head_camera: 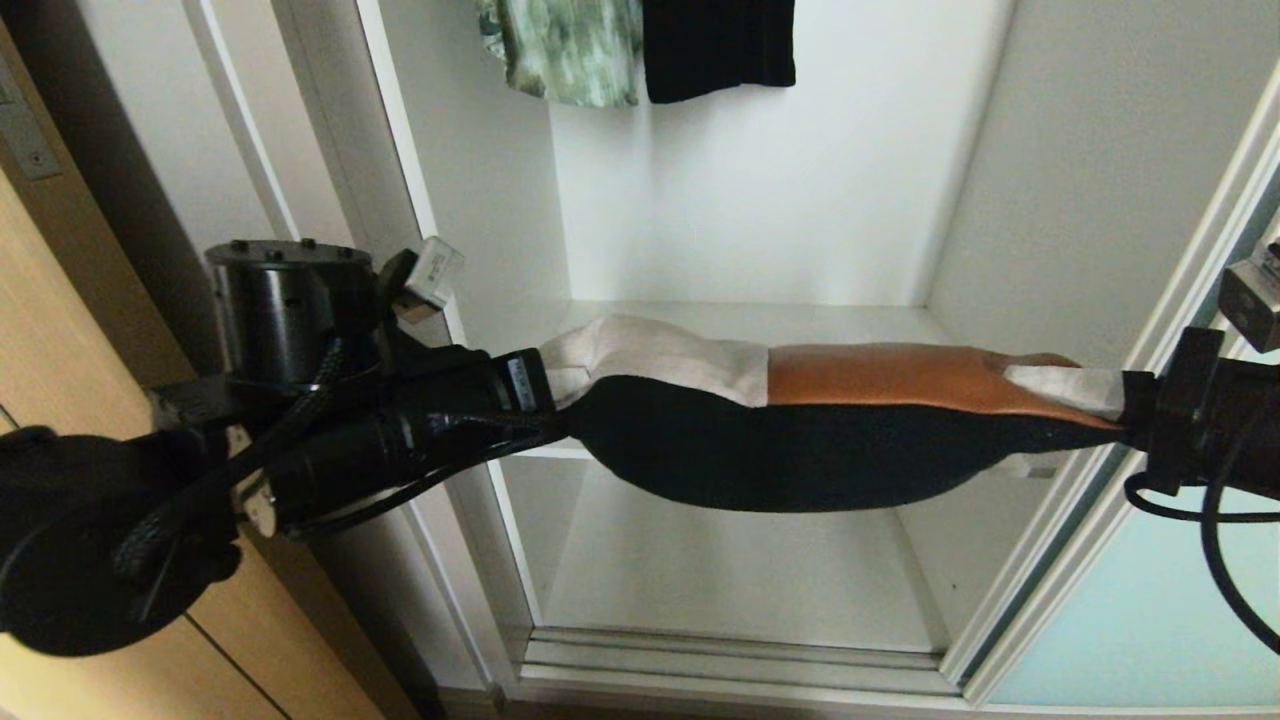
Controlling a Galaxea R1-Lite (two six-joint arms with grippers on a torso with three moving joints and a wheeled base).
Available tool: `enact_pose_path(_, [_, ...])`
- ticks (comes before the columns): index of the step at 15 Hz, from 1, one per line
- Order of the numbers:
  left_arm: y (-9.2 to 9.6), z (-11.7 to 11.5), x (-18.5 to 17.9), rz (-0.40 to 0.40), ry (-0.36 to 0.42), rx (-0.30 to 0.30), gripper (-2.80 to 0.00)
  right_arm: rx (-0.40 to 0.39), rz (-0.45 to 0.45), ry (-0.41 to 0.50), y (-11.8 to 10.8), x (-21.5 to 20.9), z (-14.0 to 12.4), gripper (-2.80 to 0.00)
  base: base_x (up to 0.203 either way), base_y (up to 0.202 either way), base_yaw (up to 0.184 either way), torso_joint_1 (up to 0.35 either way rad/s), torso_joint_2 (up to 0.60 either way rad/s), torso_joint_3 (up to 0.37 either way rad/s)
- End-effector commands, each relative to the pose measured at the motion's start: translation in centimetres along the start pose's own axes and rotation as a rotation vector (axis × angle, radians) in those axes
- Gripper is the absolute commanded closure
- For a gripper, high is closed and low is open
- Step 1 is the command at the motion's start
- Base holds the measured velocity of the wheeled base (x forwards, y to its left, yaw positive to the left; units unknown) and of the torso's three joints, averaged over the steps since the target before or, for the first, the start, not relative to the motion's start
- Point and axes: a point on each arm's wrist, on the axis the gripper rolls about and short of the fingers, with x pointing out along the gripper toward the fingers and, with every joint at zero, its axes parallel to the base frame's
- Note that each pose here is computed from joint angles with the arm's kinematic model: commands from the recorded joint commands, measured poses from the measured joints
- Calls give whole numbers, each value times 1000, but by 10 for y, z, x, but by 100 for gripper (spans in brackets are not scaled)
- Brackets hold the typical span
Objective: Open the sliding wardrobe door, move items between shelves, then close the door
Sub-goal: Place the pillow on the lower shelf
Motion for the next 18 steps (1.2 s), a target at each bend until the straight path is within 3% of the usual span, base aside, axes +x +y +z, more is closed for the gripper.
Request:
enact_pose_path(1, [-13,5,-39,-47,-50,11,0,-18,31,-24,21,-37,-10,0,0,0,0,0,0,0])
enact_pose_path(8, [-27,-14,-104,-143,-60,25,0,3,18,-4,39,-95,-41,0,0,0,0,0,0,0])
enact_pose_path(13, [-20,-45,-112,-145,37,23,0,23,4,16,34,-104,-53,0,0,0,0,0,0,0])
enact_pose_path(18, [-23,-50,-111,-161,59,25,0,31,-8,28,29,-104,-58,0,-52,0,0,4,1,1])
